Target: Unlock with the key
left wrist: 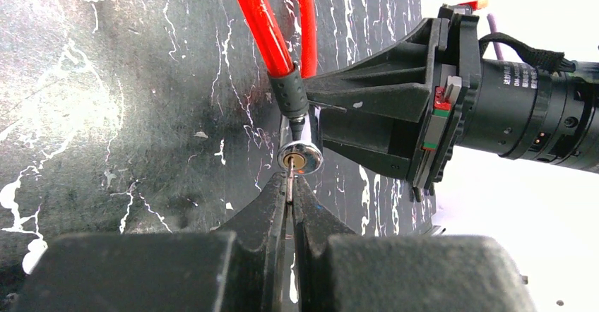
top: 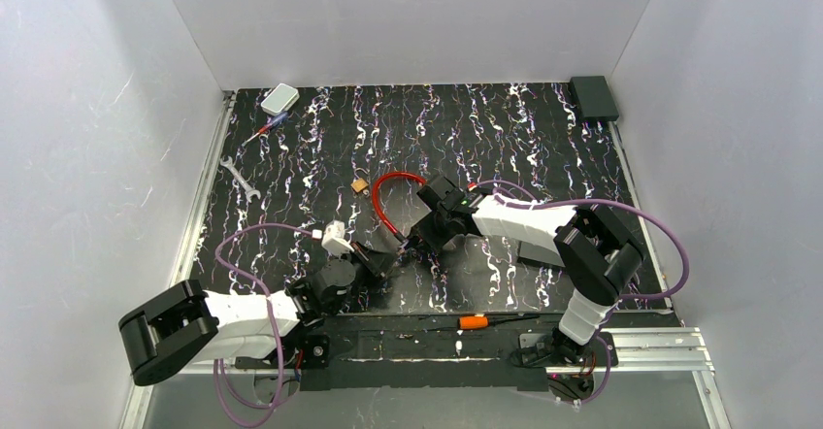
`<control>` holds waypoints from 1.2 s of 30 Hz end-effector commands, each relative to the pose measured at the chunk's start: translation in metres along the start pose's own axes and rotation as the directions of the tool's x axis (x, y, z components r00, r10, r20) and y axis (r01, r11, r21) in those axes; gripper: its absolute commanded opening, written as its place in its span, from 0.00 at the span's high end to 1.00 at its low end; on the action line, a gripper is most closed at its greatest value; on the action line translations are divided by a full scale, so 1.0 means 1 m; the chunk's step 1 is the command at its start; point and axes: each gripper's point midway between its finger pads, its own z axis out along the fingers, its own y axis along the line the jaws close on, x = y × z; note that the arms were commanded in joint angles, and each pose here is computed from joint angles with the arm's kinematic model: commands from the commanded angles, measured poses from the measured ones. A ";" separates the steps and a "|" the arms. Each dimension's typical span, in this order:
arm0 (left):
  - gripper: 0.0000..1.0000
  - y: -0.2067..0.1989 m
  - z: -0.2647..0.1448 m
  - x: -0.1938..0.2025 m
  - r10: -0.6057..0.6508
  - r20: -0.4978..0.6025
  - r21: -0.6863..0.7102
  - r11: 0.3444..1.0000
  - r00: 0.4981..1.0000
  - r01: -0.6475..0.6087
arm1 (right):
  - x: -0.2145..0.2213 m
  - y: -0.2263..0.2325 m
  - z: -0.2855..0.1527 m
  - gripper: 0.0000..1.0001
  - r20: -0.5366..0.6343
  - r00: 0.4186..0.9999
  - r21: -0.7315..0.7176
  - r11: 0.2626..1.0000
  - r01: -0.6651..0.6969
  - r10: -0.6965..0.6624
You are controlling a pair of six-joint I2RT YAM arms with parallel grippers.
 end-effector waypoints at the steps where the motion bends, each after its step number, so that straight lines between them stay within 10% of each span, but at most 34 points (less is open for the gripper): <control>1: 1.00 -0.007 0.006 -0.014 -0.038 0.074 -0.012 0.999 0.997 0.040 | 0.010 0.026 -0.009 0.99 -0.035 0.999 -0.074 0.997 -0.009 0.007; 30: 0.99 -0.013 0.013 -0.021 0.008 0.102 -0.028 1.000 0.995 -0.005 | 0.046 0.028 -0.017 0.99 -0.110 0.993 -0.100 0.995 0.022 -0.033; 36: 0.44 0.006 -0.004 -0.017 -0.025 0.083 -0.035 0.999 0.996 0.028 | 0.025 0.022 -0.015 0.99 -0.031 0.999 -0.086 0.996 0.006 -0.009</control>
